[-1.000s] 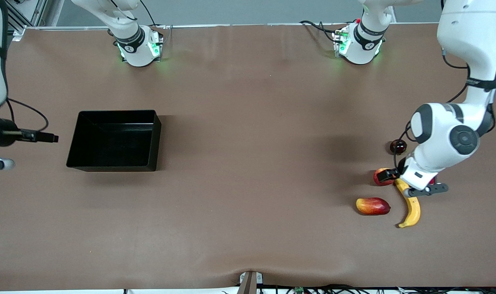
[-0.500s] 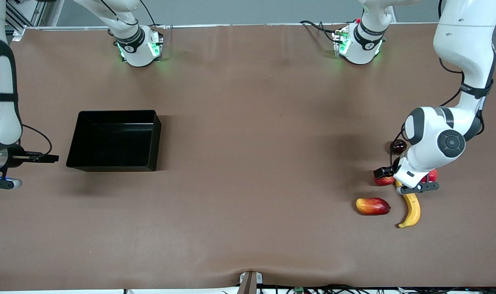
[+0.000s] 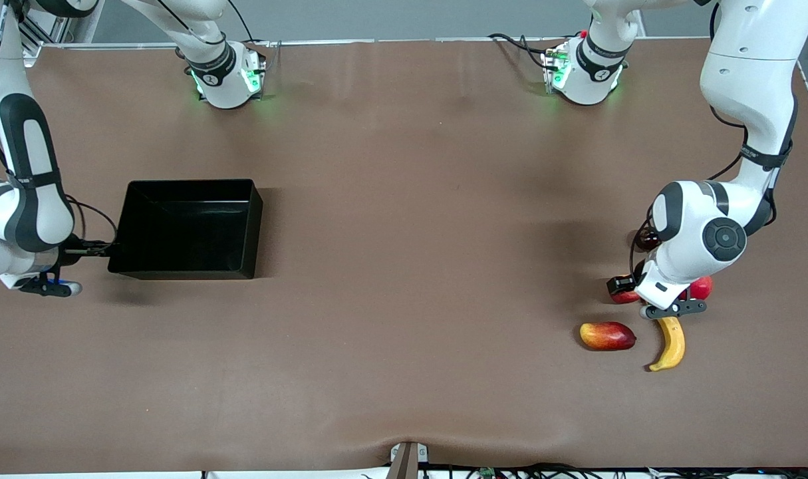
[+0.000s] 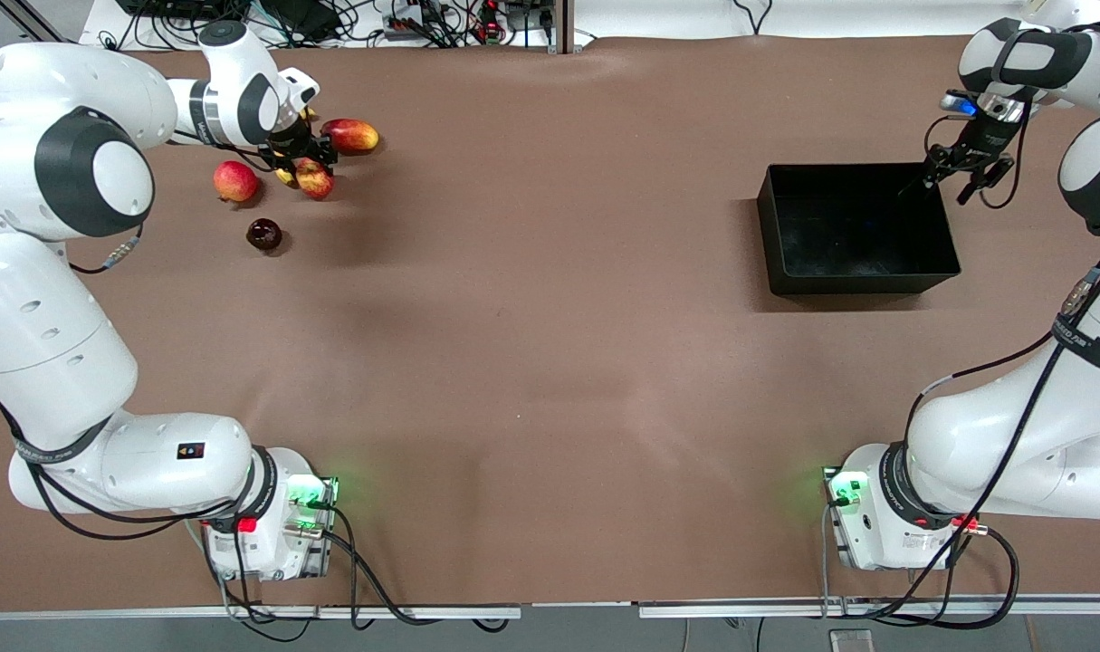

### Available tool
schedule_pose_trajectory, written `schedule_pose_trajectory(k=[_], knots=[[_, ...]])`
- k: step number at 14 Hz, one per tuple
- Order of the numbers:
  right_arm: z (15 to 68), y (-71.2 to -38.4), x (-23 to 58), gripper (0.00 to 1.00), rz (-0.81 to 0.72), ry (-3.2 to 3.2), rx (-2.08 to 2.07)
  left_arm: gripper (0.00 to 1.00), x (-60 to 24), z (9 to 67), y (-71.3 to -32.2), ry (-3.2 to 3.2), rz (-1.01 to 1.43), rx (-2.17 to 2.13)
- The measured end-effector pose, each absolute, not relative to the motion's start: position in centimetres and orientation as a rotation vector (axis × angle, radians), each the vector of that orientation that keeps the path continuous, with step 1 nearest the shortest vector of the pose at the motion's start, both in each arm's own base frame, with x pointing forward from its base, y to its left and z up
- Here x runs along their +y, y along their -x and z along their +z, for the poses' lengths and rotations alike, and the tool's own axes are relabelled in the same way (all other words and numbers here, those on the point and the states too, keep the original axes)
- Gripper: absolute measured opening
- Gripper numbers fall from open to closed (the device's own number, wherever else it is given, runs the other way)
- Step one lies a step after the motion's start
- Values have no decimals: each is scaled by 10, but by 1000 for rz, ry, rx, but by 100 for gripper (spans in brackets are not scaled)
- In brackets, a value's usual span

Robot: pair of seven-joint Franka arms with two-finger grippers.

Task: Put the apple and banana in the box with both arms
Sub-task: 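Grasp the red apple with the left gripper while the right gripper reaches the box, then carry the apple with the left gripper while the right gripper slides the box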

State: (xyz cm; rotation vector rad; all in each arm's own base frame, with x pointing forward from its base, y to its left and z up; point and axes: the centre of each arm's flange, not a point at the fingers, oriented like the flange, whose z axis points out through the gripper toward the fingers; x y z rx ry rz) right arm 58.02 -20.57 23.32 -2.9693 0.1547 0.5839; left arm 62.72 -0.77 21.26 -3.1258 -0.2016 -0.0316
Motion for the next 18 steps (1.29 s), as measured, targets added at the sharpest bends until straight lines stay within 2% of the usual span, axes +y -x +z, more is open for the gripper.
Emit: schedule_pose_trajectory(k=[2, 3, 5, 6, 10, 18], knots=[[229, -574, -211, 44, 577, 2938, 67, 70, -8, 221, -632, 3126, -62, -199], [228, -572, -214, 30, 569, 2925, 49, 70, -8, 231, -635, 3126, -89, -198], [228, -571, -216, 11, 570, 2917, 36, 70, -9, 265, -641, 3124, -147, -196], [228, -570, -216, 6, 575, 2914, 34, 70, -11, 288, -642, 3121, -153, -193], [239, -571, -210, 6, 604, 2886, 27, 70, -24, 380, -646, 3114, -164, -176], [328, -597, -180, 6, 686, 2788, 11, 70, -47, 451, -643, 3117, -173, -231]])
